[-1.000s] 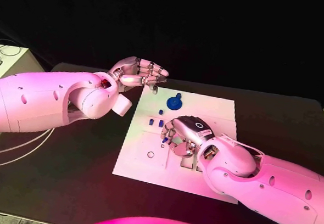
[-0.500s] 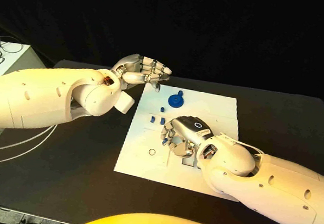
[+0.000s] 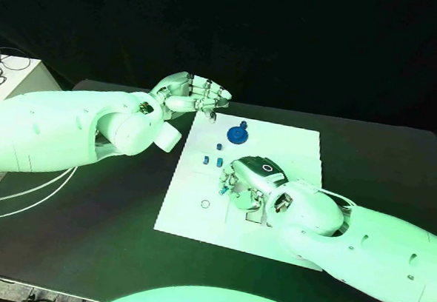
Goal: Assemble the parts on the task board
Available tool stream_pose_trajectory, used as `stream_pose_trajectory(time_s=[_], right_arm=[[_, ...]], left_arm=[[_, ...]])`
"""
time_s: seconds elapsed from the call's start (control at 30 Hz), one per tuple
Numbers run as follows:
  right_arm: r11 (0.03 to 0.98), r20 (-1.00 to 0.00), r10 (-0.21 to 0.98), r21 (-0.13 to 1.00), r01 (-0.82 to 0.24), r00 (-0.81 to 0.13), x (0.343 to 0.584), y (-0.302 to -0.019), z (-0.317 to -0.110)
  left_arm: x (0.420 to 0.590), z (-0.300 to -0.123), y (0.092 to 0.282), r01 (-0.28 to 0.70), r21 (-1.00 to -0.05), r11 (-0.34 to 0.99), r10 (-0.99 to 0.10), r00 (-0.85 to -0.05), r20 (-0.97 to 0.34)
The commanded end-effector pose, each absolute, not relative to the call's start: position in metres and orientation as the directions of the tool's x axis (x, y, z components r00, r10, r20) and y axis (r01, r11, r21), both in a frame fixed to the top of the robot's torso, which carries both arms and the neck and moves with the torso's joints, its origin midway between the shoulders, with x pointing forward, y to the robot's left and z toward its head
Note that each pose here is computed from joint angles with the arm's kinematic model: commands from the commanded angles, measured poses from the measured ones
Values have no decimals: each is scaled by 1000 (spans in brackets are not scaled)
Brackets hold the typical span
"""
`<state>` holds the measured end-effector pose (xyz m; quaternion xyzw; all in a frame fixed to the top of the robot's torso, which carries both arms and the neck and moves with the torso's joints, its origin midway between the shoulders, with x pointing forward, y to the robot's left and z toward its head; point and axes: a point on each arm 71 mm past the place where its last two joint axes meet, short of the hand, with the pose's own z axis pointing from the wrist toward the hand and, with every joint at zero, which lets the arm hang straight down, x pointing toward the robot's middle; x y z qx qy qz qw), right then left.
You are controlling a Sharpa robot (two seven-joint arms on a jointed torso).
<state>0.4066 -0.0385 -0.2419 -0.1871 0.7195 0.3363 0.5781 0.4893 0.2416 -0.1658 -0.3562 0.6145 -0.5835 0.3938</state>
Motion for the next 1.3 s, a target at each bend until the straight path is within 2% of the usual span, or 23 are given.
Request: stream_pose_trajectory(time_s=[0.03, 0.83, 1.3], right_arm=[[704, -963, 94, 245, -666, -254, 406, -36, -243], [702, -963, 18, 203, -682, -268, 403, -28, -252], [691, -963, 60, 231, -685, -263, 405, -28, -251]], left_arm=[[489, -165, 239, 22, -998, 53, -890, -452, -57], [489, -165, 240, 20, -998, 55, -891, -451, -58], [489, -165, 240, 14, -998, 57, -890, -452, -57]])
